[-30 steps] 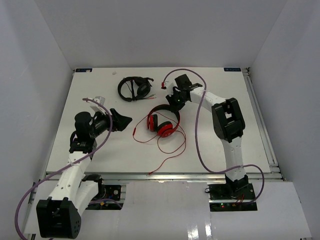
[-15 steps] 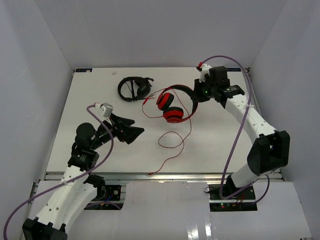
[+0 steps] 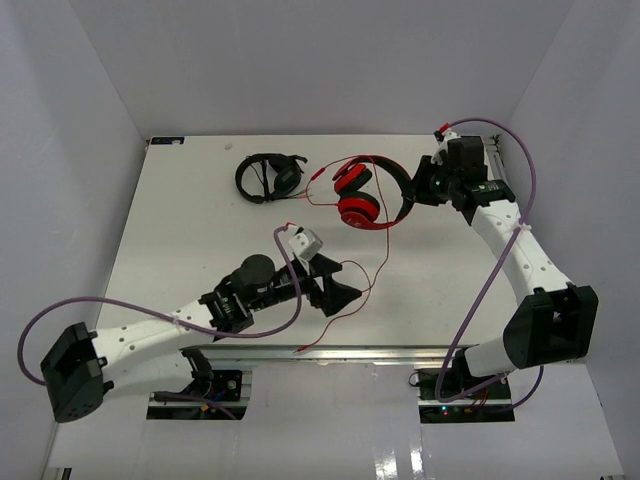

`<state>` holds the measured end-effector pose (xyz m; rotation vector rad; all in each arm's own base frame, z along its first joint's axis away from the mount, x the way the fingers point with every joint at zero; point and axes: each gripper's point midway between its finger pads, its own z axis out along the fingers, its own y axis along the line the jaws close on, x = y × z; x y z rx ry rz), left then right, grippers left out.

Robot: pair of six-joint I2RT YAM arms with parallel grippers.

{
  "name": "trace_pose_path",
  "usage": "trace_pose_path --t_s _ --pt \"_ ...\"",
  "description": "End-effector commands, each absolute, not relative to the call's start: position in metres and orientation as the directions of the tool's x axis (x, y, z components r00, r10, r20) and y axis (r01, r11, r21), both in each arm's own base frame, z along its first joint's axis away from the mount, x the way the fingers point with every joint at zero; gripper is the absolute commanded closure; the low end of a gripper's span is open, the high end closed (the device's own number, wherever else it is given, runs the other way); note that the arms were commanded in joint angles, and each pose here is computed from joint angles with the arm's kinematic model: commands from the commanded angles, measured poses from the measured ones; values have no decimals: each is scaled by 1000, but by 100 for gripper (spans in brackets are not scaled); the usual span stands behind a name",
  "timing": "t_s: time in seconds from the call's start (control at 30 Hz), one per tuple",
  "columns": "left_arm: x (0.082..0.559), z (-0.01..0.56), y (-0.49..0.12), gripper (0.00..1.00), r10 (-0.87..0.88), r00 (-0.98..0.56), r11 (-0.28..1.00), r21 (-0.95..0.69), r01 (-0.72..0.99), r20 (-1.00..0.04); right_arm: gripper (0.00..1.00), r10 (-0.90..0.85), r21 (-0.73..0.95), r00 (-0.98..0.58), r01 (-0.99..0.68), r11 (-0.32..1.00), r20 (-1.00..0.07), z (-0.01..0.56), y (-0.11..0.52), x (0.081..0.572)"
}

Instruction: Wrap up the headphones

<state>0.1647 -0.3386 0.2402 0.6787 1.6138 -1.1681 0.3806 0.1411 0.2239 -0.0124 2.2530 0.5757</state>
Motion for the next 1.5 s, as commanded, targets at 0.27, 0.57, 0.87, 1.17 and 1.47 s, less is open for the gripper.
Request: trace_pose_path --t_s 0.27,0.57,0.87,1.17,1.47 --pt "222 216 -375 2 -123 146 573 50 818 -982 92 335 555 -638 -176 813 -693 278 143 375" --pt "233 185 -412 2 -74 193 528 125 840 -978 92 345 590 -644 -208 780 -683 284 150 363" --pt "225 155 -417 42 -53 113 484 74 872 -992 92 350 600 -644 -216 770 -680 286 150 360" --pt "200 132 -422 35 -77 9 374 -20 927 -997 92 354 610 -638 -233 758 -684 291 150 356" --pt "194 103 -419 60 -38 -67 364 -76 928 -997 92 348 619 -638 -262 740 -687 295 152 350"
